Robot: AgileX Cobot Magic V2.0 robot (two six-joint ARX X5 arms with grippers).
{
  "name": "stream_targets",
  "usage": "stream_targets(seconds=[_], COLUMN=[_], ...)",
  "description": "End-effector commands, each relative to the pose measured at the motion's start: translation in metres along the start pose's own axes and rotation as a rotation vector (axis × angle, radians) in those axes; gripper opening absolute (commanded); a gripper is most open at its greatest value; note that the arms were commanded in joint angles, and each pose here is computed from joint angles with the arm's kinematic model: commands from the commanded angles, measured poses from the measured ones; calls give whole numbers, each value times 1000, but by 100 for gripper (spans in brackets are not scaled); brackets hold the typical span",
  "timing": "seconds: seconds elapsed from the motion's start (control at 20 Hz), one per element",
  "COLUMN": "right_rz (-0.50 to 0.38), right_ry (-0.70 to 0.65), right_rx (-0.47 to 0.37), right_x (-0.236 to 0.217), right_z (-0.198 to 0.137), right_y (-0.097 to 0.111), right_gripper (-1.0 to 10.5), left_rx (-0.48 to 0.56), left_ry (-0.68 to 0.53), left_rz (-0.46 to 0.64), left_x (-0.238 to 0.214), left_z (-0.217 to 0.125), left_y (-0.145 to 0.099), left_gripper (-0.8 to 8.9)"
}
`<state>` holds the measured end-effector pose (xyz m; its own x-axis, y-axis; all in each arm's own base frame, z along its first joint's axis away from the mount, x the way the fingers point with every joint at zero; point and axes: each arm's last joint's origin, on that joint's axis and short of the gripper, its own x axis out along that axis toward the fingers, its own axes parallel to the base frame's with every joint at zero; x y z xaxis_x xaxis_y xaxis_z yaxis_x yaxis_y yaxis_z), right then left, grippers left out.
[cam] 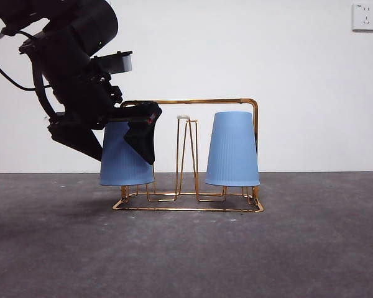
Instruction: Pick up cup 1,put cup 1 in the cup rack,pick up cup 2,put cup 2 in the cup rack
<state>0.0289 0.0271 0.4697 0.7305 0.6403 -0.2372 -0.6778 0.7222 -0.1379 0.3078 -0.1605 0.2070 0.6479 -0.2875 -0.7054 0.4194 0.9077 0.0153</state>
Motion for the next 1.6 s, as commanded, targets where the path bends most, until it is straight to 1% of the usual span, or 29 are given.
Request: stream_targets(seconds=[0.05, 0.45, 0.75, 1.05, 1.25, 1.45, 1.5, 1.6], right_rz=[-3, -3, -2, 13, 26, 38, 40, 38], right_ry=[10, 8, 20, 158, 272, 380, 403, 422], right_rx=[6, 3, 5, -9, -18, -30, -33, -17], right_x=[1, 1, 1, 6, 12, 20, 22, 25], right_z=[-1, -1, -2, -13, -20, -26, -27, -27], right_y=[0, 0, 0, 2, 4, 5, 5, 6], right_gripper=[158, 158, 158, 158, 158, 158, 158, 158], left_rx=[-2, -2, -3, -13, -18, -22, -30, -27], left_ry=[-4, 32, 94, 139, 128, 88, 70, 24], left_rz=[-1, -7, -110, -273, -370, -445, -451, -469], left_x=[-8, -44, -84, -142, -185, -223, -230, -245], left_z=[2, 3, -3, -16, -29, -44, -47, -52], left_y=[1, 3, 2, -1, -1, -1, -1, 0], left_gripper=[576, 575, 566, 562, 562, 562, 562, 562])
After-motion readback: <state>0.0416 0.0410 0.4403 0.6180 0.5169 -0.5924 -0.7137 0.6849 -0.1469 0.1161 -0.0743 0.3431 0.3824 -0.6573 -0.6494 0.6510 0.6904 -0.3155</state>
